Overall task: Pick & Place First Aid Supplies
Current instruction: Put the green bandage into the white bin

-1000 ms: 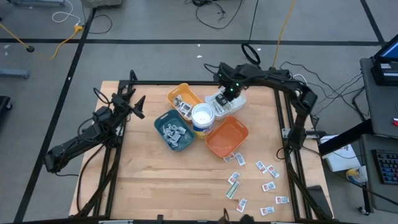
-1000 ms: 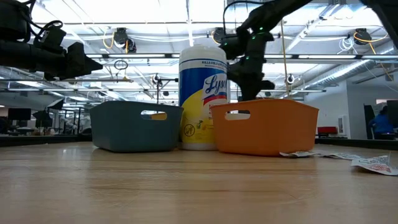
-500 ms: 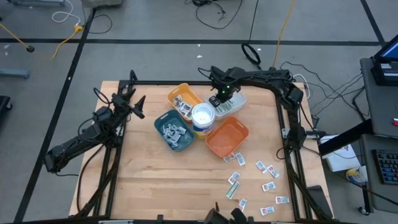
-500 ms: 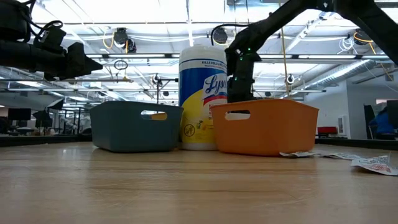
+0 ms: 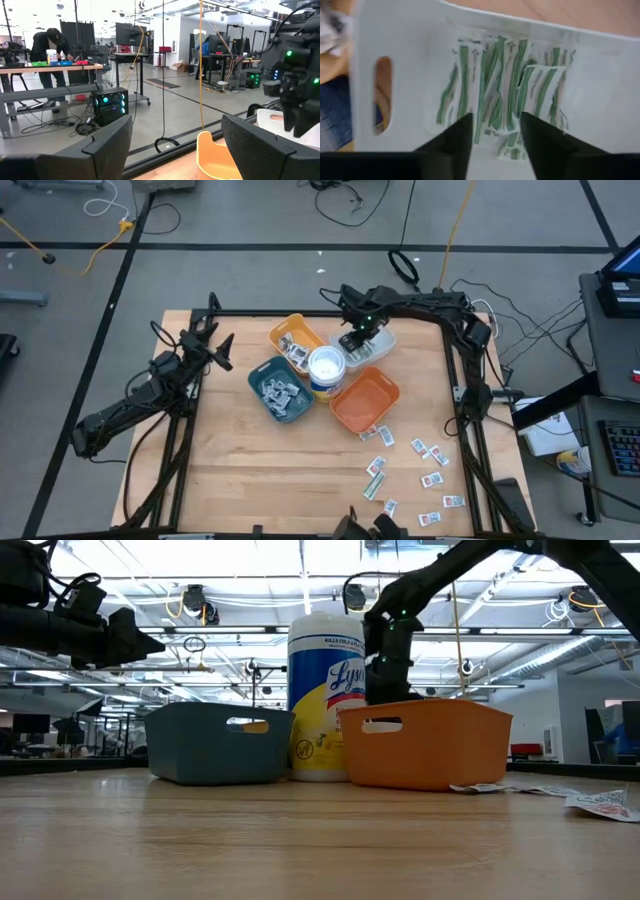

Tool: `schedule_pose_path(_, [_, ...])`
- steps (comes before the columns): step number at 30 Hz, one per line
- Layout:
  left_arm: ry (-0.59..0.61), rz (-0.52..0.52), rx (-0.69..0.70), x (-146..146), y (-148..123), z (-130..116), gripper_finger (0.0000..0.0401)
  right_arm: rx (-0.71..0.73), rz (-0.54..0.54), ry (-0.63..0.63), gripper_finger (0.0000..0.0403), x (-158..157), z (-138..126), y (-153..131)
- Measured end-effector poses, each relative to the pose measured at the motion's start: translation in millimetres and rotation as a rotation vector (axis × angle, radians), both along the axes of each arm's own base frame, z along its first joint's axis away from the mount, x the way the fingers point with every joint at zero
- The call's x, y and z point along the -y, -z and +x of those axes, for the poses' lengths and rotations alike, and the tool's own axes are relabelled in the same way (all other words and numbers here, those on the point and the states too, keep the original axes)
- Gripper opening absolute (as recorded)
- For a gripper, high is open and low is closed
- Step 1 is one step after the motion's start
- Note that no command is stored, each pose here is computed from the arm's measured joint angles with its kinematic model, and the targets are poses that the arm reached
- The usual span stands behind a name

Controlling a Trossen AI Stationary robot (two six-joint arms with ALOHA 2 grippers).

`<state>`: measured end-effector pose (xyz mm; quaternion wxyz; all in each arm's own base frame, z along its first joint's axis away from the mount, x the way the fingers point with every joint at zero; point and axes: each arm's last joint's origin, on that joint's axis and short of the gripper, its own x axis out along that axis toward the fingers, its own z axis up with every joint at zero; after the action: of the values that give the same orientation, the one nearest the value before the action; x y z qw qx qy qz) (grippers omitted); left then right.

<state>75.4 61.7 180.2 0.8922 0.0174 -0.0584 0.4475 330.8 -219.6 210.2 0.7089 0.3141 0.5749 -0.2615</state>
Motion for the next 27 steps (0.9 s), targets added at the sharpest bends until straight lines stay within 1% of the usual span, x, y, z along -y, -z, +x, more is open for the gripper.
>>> schedule_pose_path(4, [0.0,0.0,0.0,0,0,0,0.0308,0.033,-0.044,-0.088,0.0215,-3,-5,-17])
schedule_pose_path(8, [0.0,0.0,0.0,0,0,0,0.0308,0.062,-0.091,-0.187,0.0235,-8,-12,-37])
schedule_pose_path(12, [0.0,0.0,0.0,0,0,0,0.0308,0.053,-0.114,-0.306,0.0237,-16,-18,-49])
schedule_pose_path(17, [0.0,0.0,0.0,0,0,0,0.0308,0.022,-0.127,-0.506,0.023,-29,-26,-61])
schedule_pose_path(20, [0.0,0.0,0.0,0,0,0,0.0308,0.021,-0.139,-0.588,0.0227,-38,-26,-66])
schedule_pose_path(23, [0.0,0.0,0.0,0,0,0,0.0308,0.03,-0.174,-0.662,0.0228,-57,-25,-75])
schedule_pose_path(25, [0.0,0.0,0.0,0,0,0,0.0308,0.024,-0.202,-0.705,0.0228,-75,-25,-78])
schedule_pose_path(27, [0.0,0.0,0.0,0,0,0,0.0308,0.019,-0.206,-0.742,0.0227,-94,-27,-79])
